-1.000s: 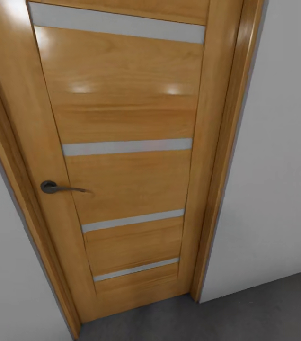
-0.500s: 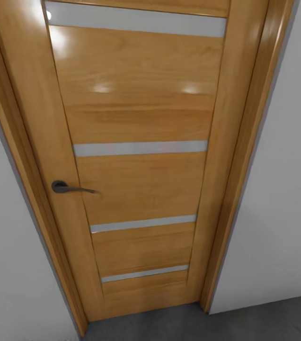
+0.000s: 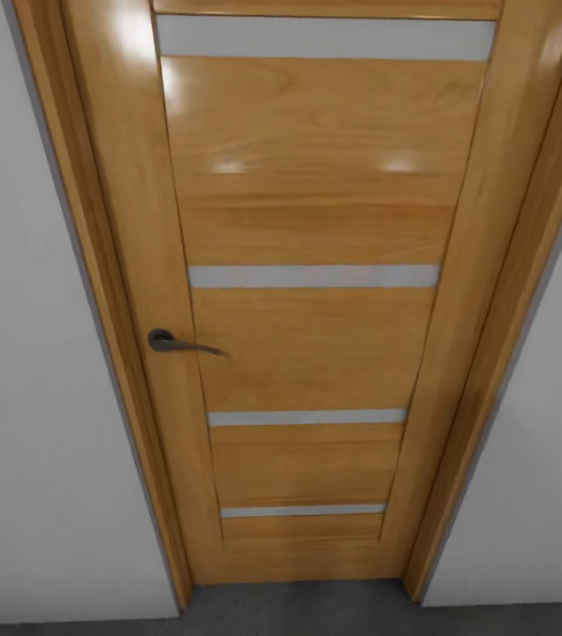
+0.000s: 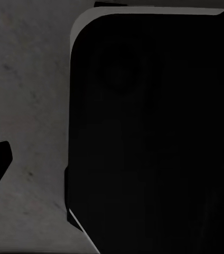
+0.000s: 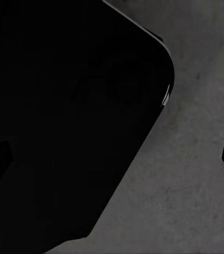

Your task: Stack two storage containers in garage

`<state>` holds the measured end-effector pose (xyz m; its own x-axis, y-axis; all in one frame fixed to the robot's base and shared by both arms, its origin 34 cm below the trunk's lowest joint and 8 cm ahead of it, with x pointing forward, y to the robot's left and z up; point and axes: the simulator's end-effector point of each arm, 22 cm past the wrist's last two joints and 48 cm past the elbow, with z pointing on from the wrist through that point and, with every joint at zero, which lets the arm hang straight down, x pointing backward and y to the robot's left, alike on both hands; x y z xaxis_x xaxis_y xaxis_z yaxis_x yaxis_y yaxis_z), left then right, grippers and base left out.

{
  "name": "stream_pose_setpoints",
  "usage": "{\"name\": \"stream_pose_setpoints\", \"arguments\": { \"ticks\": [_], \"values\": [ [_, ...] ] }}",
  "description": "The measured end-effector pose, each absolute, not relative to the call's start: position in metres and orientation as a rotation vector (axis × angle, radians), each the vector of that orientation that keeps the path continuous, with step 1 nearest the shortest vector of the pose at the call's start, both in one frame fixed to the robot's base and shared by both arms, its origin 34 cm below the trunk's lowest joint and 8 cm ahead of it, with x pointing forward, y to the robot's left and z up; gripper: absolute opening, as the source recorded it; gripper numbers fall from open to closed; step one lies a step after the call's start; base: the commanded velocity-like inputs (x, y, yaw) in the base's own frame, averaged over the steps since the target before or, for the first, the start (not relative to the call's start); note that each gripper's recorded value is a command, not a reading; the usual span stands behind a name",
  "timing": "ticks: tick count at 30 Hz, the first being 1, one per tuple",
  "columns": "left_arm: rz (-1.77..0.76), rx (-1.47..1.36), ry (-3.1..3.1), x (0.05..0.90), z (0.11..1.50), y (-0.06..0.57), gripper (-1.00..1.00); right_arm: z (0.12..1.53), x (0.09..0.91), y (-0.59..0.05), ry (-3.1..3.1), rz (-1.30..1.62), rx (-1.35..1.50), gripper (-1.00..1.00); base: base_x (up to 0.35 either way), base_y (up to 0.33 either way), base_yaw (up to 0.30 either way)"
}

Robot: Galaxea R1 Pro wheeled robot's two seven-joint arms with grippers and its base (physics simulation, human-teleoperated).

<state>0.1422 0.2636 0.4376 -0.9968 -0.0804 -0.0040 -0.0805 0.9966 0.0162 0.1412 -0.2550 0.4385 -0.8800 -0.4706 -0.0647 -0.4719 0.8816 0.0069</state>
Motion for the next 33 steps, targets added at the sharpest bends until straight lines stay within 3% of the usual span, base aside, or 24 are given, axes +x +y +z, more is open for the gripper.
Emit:
{"name": "stream_pose_setpoints", "arguments": {
  "ticks": [8,20,33],
  "values": [
    [0.026,-0.126,3.136,0.1421,0.4376,0.2636,1.00,0.4385,0.1412,-0.2550,2.988,0.035,-0.749,1.00,0.000,-0.024,0.144],
    [0.026,-0.126,3.136,0.1422,0.4376,0.2638,1.00,0.4385,0.1412,-0.2550,2.988,0.035,-0.749,1.00,0.011,-0.217,0.004],
    [0.028,-0.127,3.135,0.1423,0.4376,0.2648,1.00,0.4385,0.1412,-0.2550,2.988,0.035,-0.749,1.00,0.010,-0.015,0.000]
  ]
}}
